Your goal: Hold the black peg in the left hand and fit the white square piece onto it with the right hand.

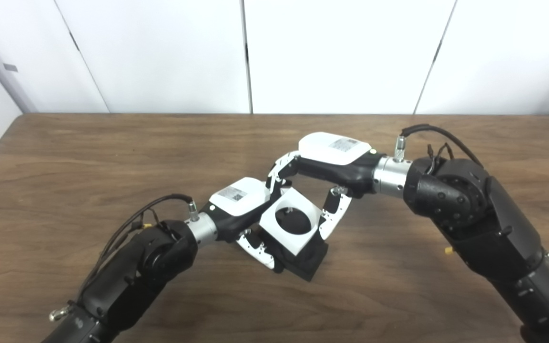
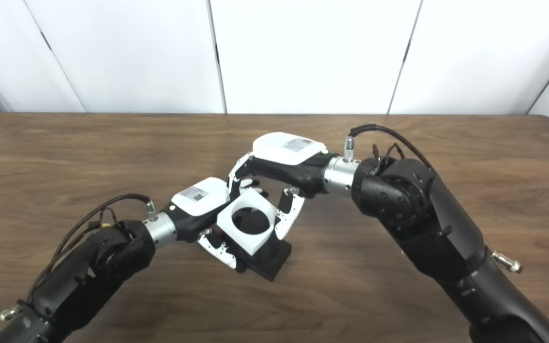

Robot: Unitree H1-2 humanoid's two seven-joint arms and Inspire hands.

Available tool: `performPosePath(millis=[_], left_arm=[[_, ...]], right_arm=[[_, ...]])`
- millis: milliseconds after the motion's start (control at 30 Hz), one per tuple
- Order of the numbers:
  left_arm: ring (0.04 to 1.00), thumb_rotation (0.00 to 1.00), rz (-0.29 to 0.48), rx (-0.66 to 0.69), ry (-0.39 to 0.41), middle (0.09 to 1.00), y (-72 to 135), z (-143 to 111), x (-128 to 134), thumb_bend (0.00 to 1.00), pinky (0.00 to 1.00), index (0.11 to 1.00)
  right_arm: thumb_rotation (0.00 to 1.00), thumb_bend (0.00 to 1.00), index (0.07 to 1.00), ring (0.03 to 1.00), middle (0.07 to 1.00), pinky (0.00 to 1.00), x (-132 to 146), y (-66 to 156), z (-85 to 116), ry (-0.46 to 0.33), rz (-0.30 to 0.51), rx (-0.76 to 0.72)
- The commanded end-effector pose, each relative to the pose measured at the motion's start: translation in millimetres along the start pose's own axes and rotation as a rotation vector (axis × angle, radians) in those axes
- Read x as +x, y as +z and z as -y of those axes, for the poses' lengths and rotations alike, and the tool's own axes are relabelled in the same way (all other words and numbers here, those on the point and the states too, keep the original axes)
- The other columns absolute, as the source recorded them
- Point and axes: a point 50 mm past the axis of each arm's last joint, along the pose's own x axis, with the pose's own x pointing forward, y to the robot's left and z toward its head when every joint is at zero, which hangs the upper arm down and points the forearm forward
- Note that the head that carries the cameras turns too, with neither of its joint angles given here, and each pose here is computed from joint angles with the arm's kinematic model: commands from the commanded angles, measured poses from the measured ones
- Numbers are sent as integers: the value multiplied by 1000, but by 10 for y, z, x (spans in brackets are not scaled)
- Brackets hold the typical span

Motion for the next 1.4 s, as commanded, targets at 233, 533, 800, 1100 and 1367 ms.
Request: performPosePath(millis=[233, 533, 800, 1100, 1367], left_arm=[[992, 76, -44, 28, -139, 929, 14, 263, 11, 522, 927, 492], [980, 76, -40, 29, -133, 921, -4, 252, 16, 522, 917, 492], [975, 75, -39, 39, -130, 915, -9, 238, 14, 523, 912, 492], [974, 75, -39, 36, -129, 921, -28, 234, 13, 523, 913, 492], [972, 75, -40, 36, -124, 923, -15, 233, 24, 523, 910, 492]], right_arm=[[130, 524, 478, 842, 760, 725, 55, -49, -5, 32, -10, -36], [130, 524, 479, 849, 765, 735, -53, -102, 73, 58, -39, -66], [130, 524, 479, 849, 763, 741, -92, -123, 104, 63, -49, -64], [130, 524, 479, 848, 759, 750, -113, -102, 176, 59, -48, -70], [130, 524, 479, 848, 758, 745, -105, -80, 162, 62, -46, -69]])
